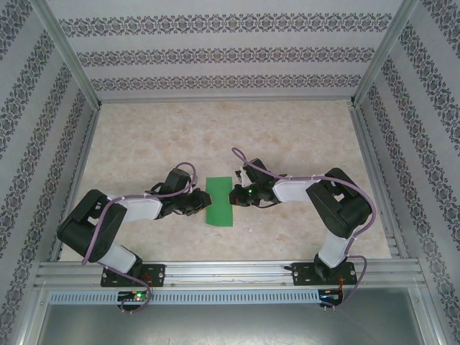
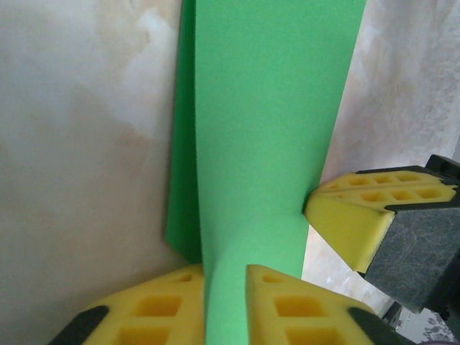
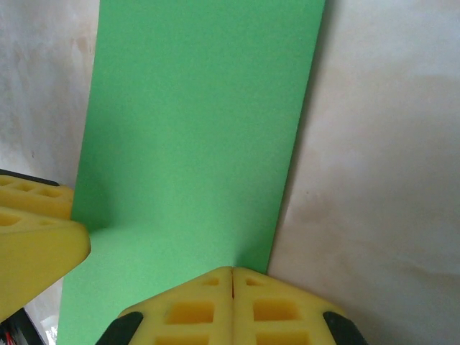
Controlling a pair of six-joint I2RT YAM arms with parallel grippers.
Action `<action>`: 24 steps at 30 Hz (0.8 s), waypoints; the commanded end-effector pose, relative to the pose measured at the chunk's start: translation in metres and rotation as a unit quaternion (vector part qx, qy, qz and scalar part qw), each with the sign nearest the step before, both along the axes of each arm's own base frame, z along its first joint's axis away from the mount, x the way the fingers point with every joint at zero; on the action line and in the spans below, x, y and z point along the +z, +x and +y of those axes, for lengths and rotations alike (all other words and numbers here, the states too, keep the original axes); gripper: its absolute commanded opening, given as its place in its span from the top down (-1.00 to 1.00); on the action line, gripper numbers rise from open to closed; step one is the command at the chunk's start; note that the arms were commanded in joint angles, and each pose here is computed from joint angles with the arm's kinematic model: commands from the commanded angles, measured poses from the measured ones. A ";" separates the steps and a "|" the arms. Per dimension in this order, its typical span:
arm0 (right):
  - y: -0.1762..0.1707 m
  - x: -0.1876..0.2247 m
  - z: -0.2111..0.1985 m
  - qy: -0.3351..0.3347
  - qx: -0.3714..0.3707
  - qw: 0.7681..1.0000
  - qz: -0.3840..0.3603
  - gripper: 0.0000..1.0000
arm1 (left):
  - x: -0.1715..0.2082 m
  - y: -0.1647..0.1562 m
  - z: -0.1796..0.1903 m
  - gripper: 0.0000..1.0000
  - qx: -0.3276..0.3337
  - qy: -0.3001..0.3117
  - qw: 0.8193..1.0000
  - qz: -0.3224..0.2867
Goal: Fold a paper plane with a square sheet of paper (fold left side to right side)
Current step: Fold the triangle at the center of the table.
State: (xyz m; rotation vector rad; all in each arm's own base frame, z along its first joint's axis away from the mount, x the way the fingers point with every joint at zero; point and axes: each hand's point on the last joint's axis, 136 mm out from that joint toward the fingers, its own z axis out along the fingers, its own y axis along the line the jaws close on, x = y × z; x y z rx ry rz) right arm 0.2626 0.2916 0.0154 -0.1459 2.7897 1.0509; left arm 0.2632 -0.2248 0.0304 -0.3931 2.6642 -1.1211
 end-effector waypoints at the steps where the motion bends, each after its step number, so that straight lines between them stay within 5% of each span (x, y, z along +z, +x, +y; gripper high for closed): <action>1: -0.009 -0.012 -0.013 -0.030 0.002 0.999 0.013 1.00 | 0.011 0.001 -0.005 0.80 -0.003 -0.009 1.000 -0.014; 5: -0.001 0.005 -0.008 -0.008 0.011 1.000 -0.015 0.99 | 0.017 0.003 -0.009 1.00 -0.003 -0.019 1.000 -0.015; 13: 0.009 0.060 -0.020 0.002 0.030 0.987 -0.161 0.55 | 0.024 0.006 -0.014 1.00 0.017 -0.024 0.999 -0.013; 24: -0.053 0.093 -0.022 -0.045 0.132 0.911 -0.388 -0.11 | 0.026 0.003 -0.015 1.00 0.052 -0.016 0.998 0.000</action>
